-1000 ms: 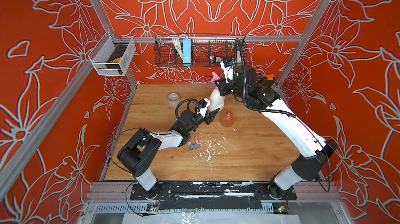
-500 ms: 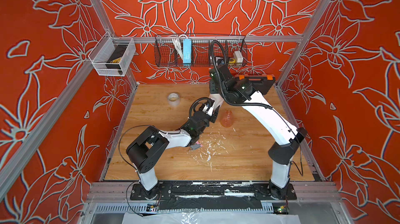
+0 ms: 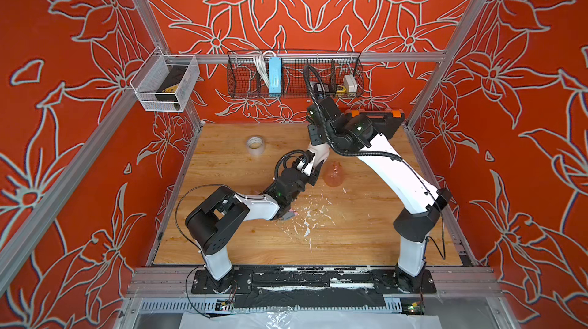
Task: Attach spray nozzles to spray bottles
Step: Screw the spray nozzle on the spray bottle.
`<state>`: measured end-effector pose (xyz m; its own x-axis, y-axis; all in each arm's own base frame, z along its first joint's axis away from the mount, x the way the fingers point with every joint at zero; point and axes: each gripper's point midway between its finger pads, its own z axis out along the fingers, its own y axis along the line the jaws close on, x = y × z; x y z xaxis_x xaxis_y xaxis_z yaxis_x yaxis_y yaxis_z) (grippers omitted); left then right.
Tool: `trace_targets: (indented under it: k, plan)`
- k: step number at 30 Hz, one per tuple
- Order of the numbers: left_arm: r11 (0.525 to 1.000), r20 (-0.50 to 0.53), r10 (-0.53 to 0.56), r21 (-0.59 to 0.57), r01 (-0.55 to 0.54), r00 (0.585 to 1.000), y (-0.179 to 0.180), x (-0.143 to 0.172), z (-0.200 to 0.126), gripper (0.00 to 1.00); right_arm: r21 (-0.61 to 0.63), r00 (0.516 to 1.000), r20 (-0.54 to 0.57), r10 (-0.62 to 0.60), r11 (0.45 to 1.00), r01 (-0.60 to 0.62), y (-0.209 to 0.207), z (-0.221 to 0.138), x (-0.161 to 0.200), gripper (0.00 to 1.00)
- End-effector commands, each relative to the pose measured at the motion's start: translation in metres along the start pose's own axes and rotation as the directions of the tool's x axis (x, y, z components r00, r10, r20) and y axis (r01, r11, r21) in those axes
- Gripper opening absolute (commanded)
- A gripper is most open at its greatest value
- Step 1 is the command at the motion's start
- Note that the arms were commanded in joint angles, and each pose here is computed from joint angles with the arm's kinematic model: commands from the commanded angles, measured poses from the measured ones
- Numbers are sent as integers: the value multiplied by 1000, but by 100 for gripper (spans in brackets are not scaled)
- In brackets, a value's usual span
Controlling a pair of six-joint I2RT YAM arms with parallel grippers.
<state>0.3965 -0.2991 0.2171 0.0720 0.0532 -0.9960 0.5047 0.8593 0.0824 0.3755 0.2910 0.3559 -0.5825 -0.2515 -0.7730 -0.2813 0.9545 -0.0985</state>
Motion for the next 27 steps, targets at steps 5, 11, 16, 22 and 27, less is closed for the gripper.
trace_targets:
  k: [5, 11, 16, 22, 27]
  plan:
    - [1000, 77, 16, 25, -18, 997, 0, -26, -4, 36, -121, 994, -16, -108, 987, 106, 6, -23, 3, 58]
    - [991, 27, 16, 131, -20, 1000, -7, -9, -6, 36, -242, 989, 13, -149, 959, 148, 8, -55, 3, 69]
    - [970, 6, -5, 244, 3, 1000, -5, -7, -8, 36, -290, 990, 64, -124, 947, 137, -12, -84, -1, 75]
    - [969, 8, -22, 248, 20, 1000, 7, -10, -10, 36, -446, 996, 90, -20, 893, 59, -15, -86, 0, 70]
    - [966, 8, -25, 257, 22, 1000, 6, -11, -9, 36, -513, 998, 66, -17, 857, 48, 2, -70, 6, 68]
